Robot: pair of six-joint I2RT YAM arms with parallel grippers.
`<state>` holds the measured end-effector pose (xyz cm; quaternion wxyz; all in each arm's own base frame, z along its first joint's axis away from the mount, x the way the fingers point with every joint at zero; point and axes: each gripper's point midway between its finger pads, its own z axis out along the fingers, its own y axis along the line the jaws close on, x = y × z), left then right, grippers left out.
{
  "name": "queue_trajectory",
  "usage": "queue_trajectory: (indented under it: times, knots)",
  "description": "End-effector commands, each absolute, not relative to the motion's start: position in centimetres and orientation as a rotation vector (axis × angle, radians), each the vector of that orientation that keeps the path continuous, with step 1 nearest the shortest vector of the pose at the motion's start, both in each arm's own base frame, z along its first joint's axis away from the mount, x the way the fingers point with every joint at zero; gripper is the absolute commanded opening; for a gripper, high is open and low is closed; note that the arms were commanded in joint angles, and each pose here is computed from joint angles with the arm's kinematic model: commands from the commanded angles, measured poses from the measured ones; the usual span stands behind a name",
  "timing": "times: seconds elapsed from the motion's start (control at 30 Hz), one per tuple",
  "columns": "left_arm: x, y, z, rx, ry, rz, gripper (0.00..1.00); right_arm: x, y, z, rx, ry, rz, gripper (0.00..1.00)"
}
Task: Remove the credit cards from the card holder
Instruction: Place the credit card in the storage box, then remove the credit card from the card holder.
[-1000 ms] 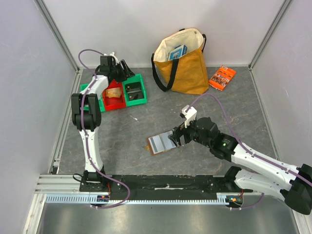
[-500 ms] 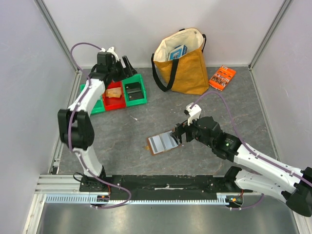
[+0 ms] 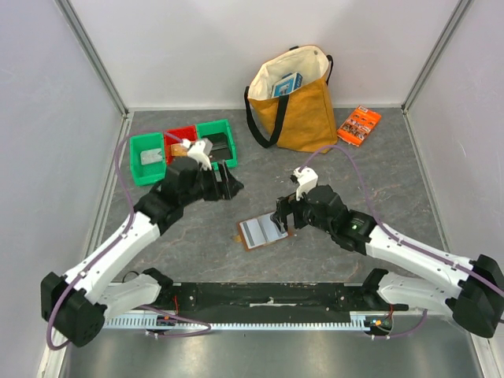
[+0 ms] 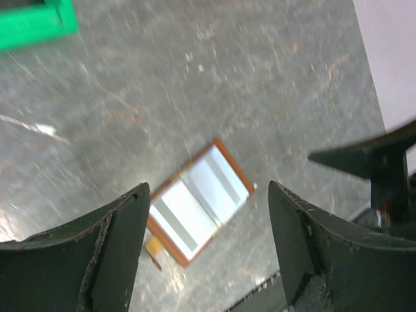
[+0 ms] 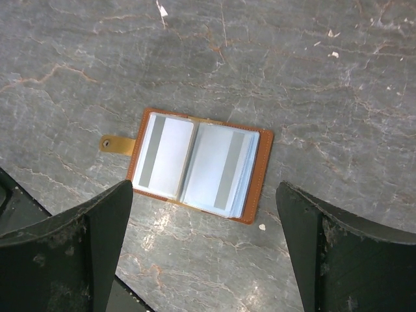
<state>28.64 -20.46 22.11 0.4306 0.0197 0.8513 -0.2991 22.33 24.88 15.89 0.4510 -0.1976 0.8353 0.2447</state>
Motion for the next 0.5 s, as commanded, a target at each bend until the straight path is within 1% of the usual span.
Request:
queue_trajectory:
  times: [0.0,0.13,0.2,0.33,0.4,0.47]
  knots:
    - [25.7,-21.7,20.3,-0.024,2.127,-0.839,0.78,23.6,26.0,17.0,-0.431,2.074,0.618,0.98]
    - [23.9,-23.2,17.5,-0.051,2.133,-0.911,0.73,24.1,26.8,15.1,-0.43,2.124,0.606,0.98]
    - [23.3,-24.1,16.1,-0.05,2.159,-0.932,0.69,24.2,27.0,13.5,-0.421,2.16,0.595,0.94]
    - [22.3,-26.0,13.6,-0.006,2.229,-0.951,0.63,24.3,27.5,11.8,-0.387,2.187,0.616,0.8]
    - [22.1,-26.4,12.2,0.005,2.275,-0.935,0.57,23.8,28.0,10.7,-0.402,2.209,0.646,0.7]
    - [22.1,-26.8,11.1,0.006,2.296,-0.93,0.5,23.8,28.3,9.8,-0.397,2.225,0.655,0.65]
